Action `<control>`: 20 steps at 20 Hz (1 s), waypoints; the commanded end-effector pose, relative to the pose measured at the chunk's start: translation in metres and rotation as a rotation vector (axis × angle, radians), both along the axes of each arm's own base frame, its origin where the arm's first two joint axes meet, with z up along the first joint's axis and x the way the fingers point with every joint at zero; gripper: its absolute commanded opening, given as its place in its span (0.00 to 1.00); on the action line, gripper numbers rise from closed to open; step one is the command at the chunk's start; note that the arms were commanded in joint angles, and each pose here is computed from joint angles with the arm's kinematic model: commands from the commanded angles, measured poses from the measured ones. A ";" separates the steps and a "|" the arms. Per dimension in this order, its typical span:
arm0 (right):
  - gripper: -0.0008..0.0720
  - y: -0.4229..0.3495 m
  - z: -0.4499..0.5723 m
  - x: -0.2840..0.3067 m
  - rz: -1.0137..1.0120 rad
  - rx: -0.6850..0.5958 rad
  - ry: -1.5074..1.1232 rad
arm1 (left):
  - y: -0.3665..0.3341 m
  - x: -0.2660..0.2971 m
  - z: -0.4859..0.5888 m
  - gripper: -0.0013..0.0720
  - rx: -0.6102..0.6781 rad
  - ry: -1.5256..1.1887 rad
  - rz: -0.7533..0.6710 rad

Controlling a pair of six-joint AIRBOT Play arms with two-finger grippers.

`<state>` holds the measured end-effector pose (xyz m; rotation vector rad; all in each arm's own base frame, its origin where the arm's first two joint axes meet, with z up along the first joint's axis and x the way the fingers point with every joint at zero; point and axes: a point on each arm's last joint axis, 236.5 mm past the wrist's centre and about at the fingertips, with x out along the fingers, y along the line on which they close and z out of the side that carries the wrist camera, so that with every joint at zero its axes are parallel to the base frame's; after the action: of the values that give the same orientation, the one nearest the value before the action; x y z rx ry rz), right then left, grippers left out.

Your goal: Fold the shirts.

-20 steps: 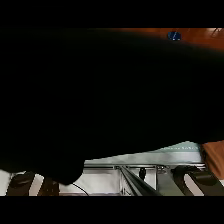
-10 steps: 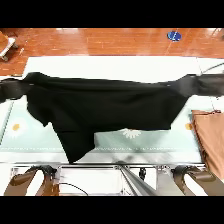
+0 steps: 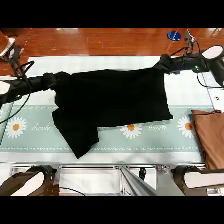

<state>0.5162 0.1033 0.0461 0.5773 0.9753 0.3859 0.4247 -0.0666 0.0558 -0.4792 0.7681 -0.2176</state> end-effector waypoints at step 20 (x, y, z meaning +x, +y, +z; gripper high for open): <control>0.58 -0.070 -0.080 -0.200 -0.128 0.051 0.299 | 0.035 -0.191 -0.143 0.70 -0.403 0.711 0.045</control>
<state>0.3313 0.0245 -0.0262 0.7094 1.2143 0.2195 0.2271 -0.0211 -0.0775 -0.9304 1.4766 -0.1545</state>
